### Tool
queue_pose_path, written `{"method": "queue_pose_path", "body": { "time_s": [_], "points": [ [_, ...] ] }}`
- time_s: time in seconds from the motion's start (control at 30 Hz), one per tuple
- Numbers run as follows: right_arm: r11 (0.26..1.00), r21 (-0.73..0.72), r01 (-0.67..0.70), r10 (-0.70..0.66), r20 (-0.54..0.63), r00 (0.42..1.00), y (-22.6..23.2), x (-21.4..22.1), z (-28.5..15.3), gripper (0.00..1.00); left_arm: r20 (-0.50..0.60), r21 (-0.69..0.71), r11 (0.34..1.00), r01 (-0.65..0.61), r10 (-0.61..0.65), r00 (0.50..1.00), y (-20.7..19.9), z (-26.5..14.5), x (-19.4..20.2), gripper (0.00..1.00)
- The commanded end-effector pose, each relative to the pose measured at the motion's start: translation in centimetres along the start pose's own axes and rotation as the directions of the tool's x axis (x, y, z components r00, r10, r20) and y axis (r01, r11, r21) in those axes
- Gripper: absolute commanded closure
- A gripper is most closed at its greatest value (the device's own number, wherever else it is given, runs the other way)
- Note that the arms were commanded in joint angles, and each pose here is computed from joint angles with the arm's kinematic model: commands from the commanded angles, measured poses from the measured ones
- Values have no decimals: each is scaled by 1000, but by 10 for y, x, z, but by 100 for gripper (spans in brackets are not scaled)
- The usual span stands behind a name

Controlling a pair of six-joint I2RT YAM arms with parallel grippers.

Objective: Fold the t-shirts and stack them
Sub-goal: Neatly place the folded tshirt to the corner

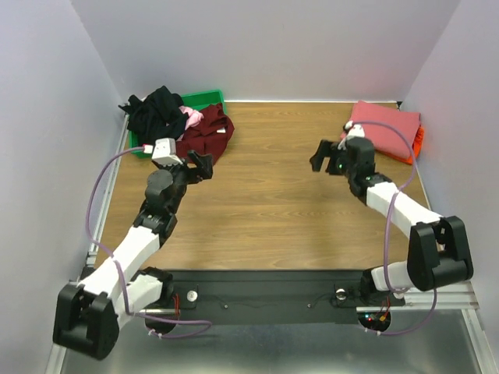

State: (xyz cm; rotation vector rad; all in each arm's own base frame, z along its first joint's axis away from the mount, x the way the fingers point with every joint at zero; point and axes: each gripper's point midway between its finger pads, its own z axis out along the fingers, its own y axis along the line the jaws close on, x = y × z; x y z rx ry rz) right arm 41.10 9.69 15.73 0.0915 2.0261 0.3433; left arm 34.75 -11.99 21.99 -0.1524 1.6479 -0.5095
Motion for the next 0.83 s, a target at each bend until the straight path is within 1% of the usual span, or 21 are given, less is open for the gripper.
{"method": "queue_pose_path", "body": {
  "time_s": [0.0, 0.07, 0.1, 0.27, 0.47, 0.6, 0.8],
  "points": [
    [997, -74, -25, 31, 84, 996, 28, 6, -11, 0, 63, -75, 997, 5, 0, 998, 10, -21, -17, 4],
    [995, -95, -22, 29, 79, 996, 33, 19, -18, 0, 73, -84, 996, 11, -5, 997, 11, -28, -19, 4],
    [995, -92, -22, 28, 64, 998, 29, 34, -20, 0, 76, -93, 996, 8, -1, 997, 13, -30, -20, 4],
    [993, -114, -21, 29, 69, 997, 27, 49, -33, 0, 96, -100, 995, 18, -8, 995, 12, -39, -24, 4],
    [994, -106, 6, 3, 87, 996, 24, 47, -43, 0, 104, -125, 992, 17, -4, 995, 15, -41, -27, 4],
    [993, -119, 15, -1, 123, 992, 27, 38, -54, 0, 108, -126, 992, 19, -5, 994, 14, -43, -30, 4],
    [992, -128, 16, 3, 145, 989, 29, 32, -61, 0, 120, -131, 991, 22, -6, 993, 14, -46, -35, 4]
  ]
}}
